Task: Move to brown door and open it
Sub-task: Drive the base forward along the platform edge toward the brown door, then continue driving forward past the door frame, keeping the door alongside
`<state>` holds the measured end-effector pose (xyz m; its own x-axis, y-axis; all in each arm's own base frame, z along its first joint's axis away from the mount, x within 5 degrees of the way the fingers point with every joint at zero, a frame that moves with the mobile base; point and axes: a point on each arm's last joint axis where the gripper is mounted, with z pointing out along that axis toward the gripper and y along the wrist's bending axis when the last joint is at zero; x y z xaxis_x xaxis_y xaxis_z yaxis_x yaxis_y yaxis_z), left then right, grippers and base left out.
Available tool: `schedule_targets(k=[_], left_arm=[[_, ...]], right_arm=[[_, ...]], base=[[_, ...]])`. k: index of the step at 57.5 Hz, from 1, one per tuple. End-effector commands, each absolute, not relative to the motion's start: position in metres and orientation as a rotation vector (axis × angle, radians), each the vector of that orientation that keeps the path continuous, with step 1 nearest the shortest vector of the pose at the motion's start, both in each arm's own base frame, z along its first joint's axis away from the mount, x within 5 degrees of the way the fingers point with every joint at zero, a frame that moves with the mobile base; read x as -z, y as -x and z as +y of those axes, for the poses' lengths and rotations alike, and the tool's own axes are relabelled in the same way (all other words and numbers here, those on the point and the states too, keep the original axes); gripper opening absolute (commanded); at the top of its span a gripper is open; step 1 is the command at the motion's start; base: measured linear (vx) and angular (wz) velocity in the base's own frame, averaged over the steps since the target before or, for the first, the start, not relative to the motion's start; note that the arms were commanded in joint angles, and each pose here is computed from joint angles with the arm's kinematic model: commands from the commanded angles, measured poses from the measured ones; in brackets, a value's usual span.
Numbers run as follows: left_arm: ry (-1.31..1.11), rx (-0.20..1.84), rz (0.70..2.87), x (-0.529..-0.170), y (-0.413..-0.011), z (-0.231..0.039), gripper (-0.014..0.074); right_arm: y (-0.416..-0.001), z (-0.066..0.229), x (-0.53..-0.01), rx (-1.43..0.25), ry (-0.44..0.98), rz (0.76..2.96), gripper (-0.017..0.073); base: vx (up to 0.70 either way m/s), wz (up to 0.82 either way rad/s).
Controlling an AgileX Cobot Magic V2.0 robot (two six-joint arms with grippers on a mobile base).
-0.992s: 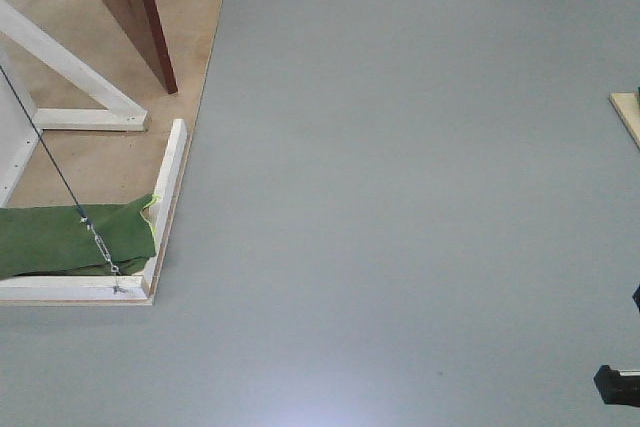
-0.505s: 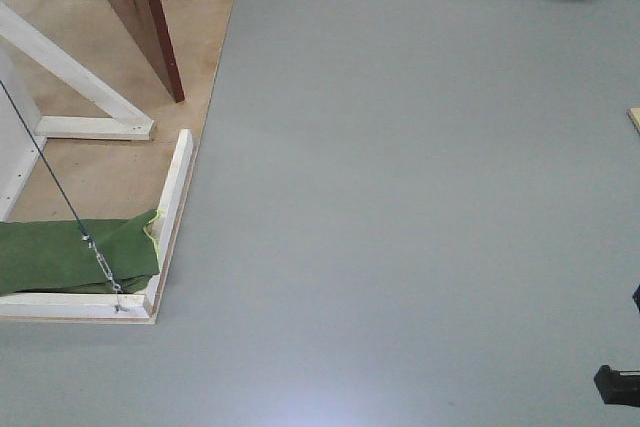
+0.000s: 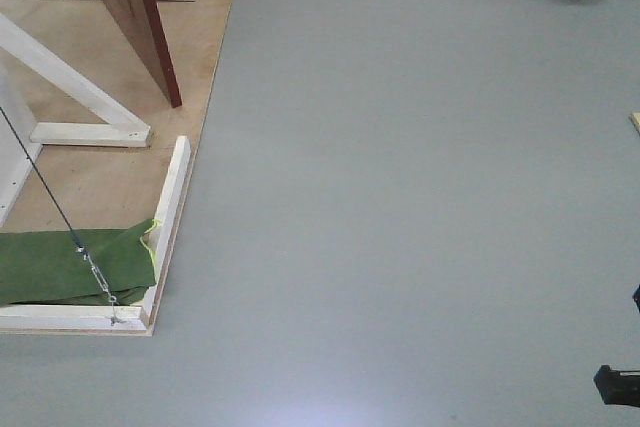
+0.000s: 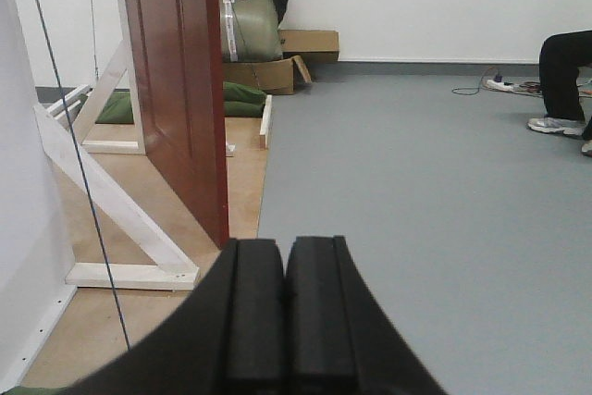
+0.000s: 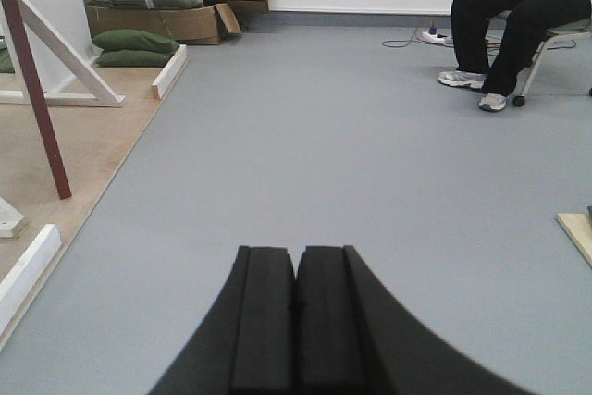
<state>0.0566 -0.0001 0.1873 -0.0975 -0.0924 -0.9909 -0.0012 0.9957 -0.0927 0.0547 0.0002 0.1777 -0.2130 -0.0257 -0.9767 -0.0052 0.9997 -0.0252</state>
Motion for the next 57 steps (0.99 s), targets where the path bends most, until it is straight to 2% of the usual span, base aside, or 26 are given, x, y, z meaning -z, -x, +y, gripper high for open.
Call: schedule_targets(k=[1,57], left_arm=[[0.066,0.09,1.543,-0.2046,-0.0548,-0.0006,-0.0006],[0.066,0.09,1.543,-0.2046,-0.0548,-0.0006,-0.0006]], right_arm=[[-0.0568,-0.0002,-0.183,0.032,0.028,1.72,0.0],[-0.0568,-0.0002,-0.183,0.032,0.028,1.72,0.0]], base=[[0.03,0.08],[0.1,0.0]])
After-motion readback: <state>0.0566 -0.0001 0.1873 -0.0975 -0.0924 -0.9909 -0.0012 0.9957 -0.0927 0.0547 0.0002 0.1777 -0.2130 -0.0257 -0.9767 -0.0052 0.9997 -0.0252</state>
